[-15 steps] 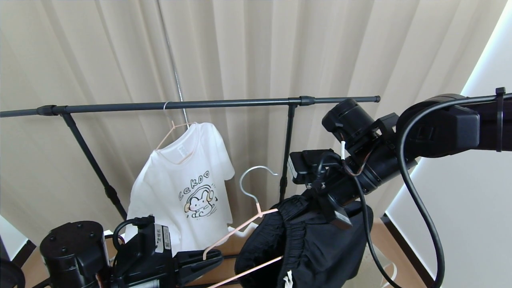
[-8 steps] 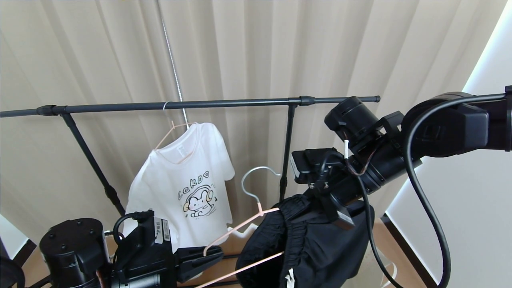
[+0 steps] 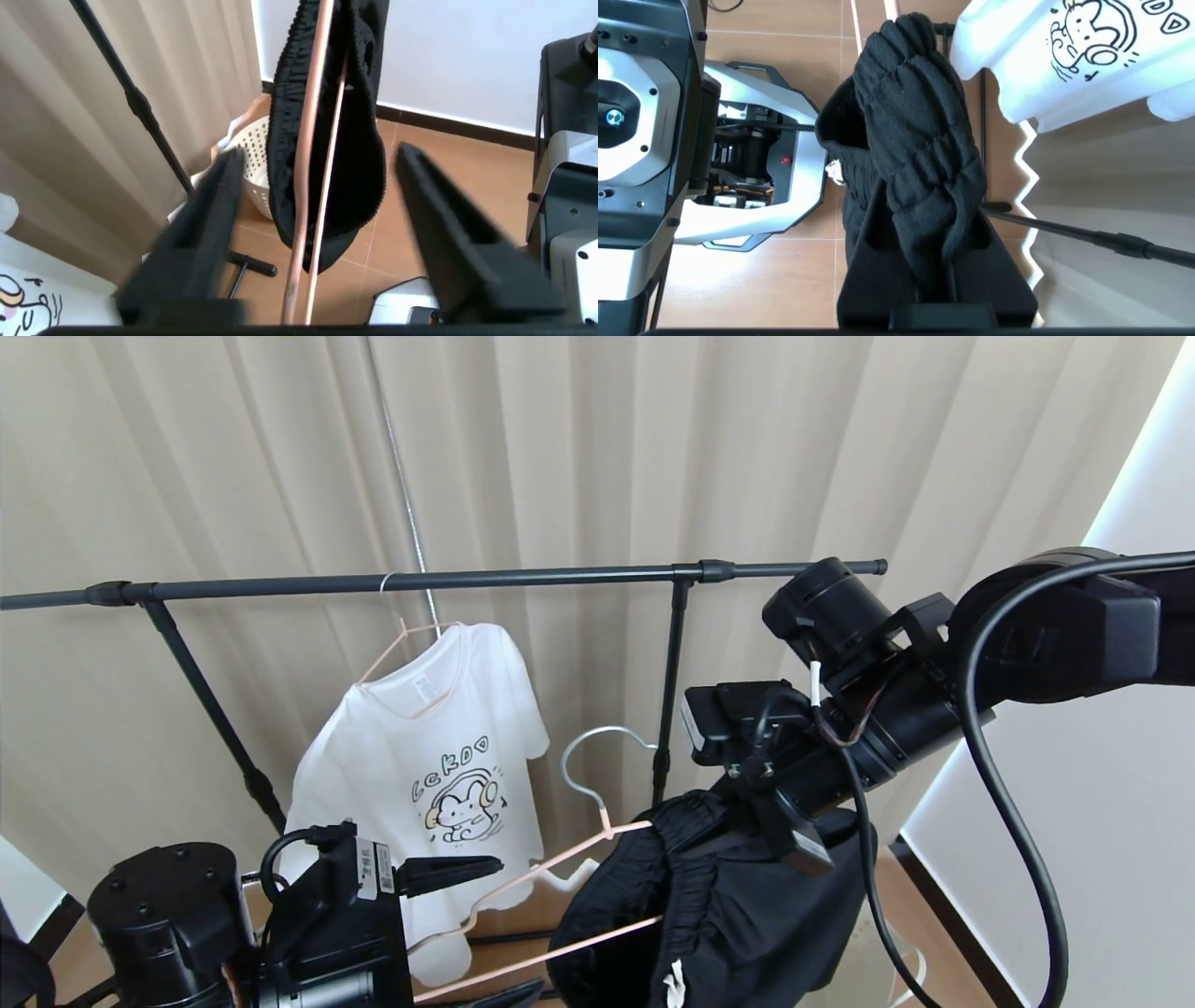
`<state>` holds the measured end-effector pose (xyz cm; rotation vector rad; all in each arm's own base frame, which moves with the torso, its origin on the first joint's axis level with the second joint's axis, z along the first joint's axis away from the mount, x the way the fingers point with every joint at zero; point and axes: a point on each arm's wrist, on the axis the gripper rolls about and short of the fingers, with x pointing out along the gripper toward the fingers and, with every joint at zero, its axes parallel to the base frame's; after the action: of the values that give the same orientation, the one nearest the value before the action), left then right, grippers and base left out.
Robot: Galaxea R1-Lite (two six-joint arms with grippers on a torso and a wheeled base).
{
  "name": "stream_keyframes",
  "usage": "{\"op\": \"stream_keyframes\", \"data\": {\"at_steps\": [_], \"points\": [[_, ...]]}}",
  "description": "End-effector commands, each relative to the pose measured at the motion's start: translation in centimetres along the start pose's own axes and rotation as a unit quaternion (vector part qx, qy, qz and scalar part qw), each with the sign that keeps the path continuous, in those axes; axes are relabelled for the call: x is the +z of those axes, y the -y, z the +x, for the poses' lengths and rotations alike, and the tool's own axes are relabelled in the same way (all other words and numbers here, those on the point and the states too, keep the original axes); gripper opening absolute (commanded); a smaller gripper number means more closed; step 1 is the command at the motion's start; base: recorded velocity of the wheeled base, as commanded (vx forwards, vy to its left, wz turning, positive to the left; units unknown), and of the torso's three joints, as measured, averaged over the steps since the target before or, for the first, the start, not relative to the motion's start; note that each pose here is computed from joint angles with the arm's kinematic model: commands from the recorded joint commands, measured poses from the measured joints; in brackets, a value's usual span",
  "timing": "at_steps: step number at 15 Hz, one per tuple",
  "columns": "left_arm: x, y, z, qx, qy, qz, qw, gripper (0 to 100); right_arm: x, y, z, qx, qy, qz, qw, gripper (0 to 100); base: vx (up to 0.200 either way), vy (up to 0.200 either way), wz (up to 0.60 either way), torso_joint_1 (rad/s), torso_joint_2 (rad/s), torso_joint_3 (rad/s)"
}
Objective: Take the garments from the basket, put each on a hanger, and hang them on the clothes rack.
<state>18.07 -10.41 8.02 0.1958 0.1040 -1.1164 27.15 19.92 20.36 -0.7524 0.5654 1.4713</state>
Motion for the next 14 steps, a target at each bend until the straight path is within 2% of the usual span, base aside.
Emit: {"op": "stream_keyframes", "data": {"at_steps": [1, 3, 6, 9, 10, 12, 13, 14], "points": [[0.3, -0.5, -0.2, 0.011, 0.007, 0.001, 0.9999, 100, 0.0, -0.3, -0.3, -0.001, 0.001, -0.002, 1.0, 0, 0.0, 0.0, 0.0, 0.0, 0.0, 0.0], [1.4, -0.9, -0.9, 0.027, 0.031, -0.014, 0.999, 100, -0.2, -0.5, -0.3, 0.002, -0.002, 0.001, 1.0, 0, 0.0, 0.0, 0.0, 0.0, 0.0, 0.0], [3.8, -1.8, -2.7, 0.034, 0.088, -0.047, 0.9944, 100, -0.8, -1.1, -0.4, 0.0, -0.014, 0.006, 0.9999, 0, 0.0, 0.0, 0.0, 0.0, 0.0, 0.0], [4.5, -3.1, -3.8, 0.04, 0.109, -0.07, 0.9908, 100, -0.8, -1.2, -1.3, -0.018, -0.017, 0.007, 0.9997, 0, 0.0, 0.0, 0.0, 0.0, 0.0, 0.0], [4.7, -3.3, -3.8, 0.044, 0.112, -0.075, 0.9899, 100, -0.9, -1.0, -1.7, -0.035, -0.028, 0.009, 0.9989, 0, 0.0, 0.0, 0.0, 0.0, 0.0, 0.0], [5.1, -4.0, -3.8, 0.052, 0.123, -0.085, 0.9874, 100, -0.8, -0.7, -2.3, -0.113, -0.068, 0.037, 0.9906, 0, 0.0, 0.0, 0.0, 0.0, 0.0, 0.0], [5.5, -4.3, -3.7, 0.054, 0.129, -0.079, 0.987, 100, -1.0, -0.9, -2.5, -0.142, -0.075, 0.05, 0.9857, 0, 0.0, 0.0, 0.0, 0.0, 0.0, 0.0], [5.8, -4.5, -3.6, 0.055, 0.136, -0.072, 0.9866, 100, -1.3, -1.3, -2.6, -0.169, -0.07, 0.048, 0.982, 0, 0.0, 0.0, 0.0, 0.0, 0.0, 0.0]]}}
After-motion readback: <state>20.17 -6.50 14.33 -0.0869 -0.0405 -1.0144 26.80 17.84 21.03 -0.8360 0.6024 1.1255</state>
